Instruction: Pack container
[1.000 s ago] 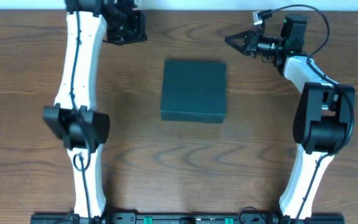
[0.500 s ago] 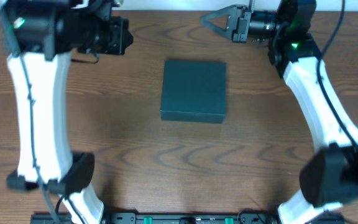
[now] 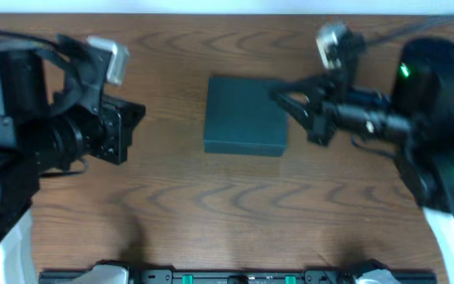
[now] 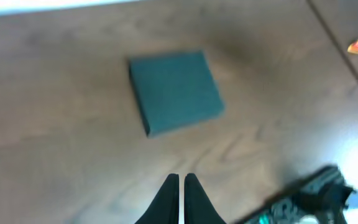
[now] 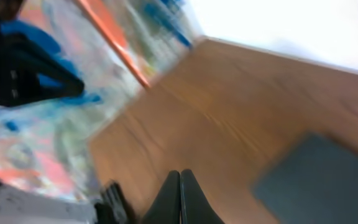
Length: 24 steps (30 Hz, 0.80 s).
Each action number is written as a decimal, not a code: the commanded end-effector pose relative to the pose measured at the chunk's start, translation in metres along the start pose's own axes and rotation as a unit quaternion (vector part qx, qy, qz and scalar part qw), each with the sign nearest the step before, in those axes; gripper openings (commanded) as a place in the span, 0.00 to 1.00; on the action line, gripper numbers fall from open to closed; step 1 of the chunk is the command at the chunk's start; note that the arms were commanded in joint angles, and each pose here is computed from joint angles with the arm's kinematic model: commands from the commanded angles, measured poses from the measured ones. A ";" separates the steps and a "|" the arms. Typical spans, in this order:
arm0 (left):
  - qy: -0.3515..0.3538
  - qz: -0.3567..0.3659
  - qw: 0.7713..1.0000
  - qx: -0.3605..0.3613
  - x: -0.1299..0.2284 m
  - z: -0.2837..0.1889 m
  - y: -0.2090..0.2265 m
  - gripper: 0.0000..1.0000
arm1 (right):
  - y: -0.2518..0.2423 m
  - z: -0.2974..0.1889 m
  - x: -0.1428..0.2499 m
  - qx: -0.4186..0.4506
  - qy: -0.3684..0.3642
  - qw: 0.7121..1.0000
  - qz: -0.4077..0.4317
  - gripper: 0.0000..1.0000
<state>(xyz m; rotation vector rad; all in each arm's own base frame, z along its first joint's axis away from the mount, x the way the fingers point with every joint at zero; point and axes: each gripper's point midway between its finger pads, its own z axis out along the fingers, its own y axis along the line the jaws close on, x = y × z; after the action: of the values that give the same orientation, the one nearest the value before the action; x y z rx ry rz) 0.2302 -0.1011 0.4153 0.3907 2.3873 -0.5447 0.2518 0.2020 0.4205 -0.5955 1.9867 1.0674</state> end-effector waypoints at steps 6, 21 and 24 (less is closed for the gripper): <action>0.065 -0.019 0.998 0.004 0.082 0.037 0.012 0.06 | -0.040 -0.025 0.066 0.144 0.105 0.984 0.019 0.02; 0.089 -0.070 0.993 0.040 0.182 0.096 0.022 0.06 | -0.087 -0.011 0.198 0.180 0.175 0.962 0.110 0.02; 0.081 -0.089 0.992 0.037 0.178 0.098 0.023 0.93 | -0.093 -0.009 0.214 0.186 0.186 0.954 0.143 0.99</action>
<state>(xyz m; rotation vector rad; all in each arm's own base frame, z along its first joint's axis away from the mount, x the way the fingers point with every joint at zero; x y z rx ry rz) 0.1578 -0.1008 0.2202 0.3129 2.5862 -0.6751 0.1913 0.1371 0.2116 -0.3891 2.5565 0.7284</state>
